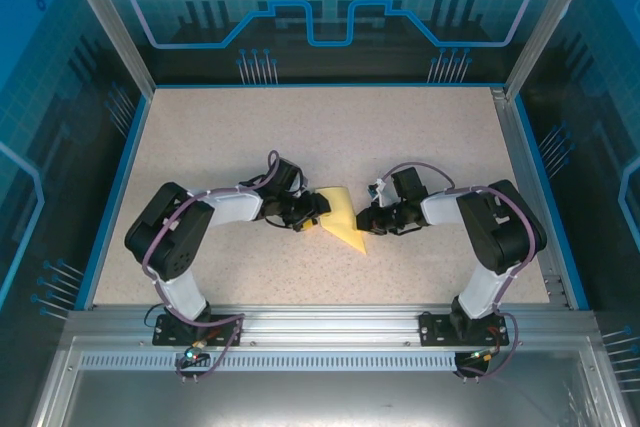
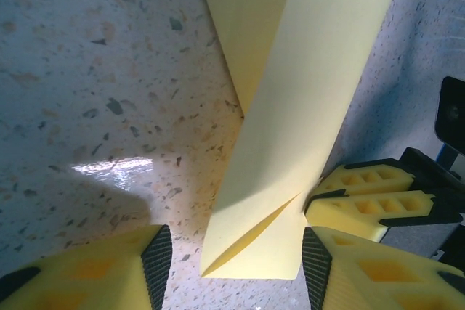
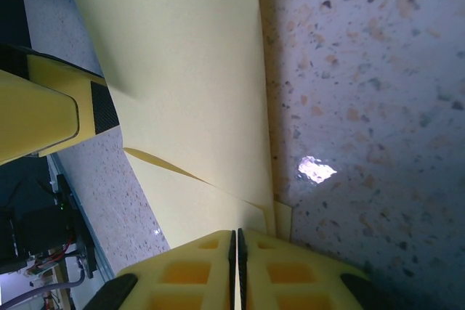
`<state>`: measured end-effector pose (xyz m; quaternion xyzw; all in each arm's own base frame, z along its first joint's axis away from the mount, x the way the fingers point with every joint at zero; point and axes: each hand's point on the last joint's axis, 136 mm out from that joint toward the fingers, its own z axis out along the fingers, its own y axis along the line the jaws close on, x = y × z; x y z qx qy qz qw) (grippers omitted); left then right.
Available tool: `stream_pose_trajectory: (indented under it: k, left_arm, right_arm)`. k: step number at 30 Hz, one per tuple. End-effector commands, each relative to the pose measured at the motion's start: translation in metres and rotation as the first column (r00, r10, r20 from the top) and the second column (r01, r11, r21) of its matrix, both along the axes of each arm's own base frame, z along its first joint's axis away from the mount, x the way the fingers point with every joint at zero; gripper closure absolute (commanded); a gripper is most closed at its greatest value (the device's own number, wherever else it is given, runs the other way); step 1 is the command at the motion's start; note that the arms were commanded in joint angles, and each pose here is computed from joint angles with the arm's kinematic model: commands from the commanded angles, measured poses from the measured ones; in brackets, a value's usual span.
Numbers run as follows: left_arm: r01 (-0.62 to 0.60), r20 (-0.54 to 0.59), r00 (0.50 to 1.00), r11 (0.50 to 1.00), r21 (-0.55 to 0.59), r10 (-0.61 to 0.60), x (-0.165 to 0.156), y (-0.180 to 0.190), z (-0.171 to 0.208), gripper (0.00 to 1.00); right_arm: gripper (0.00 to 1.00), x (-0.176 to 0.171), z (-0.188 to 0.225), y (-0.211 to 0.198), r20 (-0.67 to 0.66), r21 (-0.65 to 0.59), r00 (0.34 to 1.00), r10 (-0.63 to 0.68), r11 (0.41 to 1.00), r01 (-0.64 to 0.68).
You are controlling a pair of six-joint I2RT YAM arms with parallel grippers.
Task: Fold a paper plane with a square sheet of paper (pick it up from the middle)
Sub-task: Fold the wing for the fifth time at the center of the table.
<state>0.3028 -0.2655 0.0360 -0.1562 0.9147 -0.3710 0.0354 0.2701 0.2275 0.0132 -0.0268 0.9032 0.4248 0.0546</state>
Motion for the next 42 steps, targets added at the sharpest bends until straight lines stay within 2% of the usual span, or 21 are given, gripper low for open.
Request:
stream_pose_trajectory:
  k: [1,15,33,42]
  left_arm:
    - [0.021,0.011,1.000,0.999,-0.041,-0.021,0.006,-0.013,0.008,0.47]
    - [0.036,0.003,0.999,0.998,-0.050,-0.036,0.010,-0.018,0.004,0.47]
    - [0.045,0.011,0.999,0.993,-0.107,-0.044,0.019,-0.030,0.013,0.57]
    - [0.039,-0.016,0.999,0.994,-0.098,-0.040,0.021,-0.025,0.004,0.52]
  right_arm:
    - [0.88,-0.013,-0.038,-0.017,-0.074,-0.107,0.997,-0.039,0.994,0.031]
    - [0.87,-0.014,-0.042,-0.021,-0.084,-0.107,0.995,-0.047,0.994,0.038]
    - [0.84,-0.008,-0.039,-0.018,-0.076,-0.099,0.996,-0.054,0.994,0.047]
    - [0.84,-0.009,-0.042,-0.020,-0.080,-0.107,0.995,-0.055,0.993,0.046]
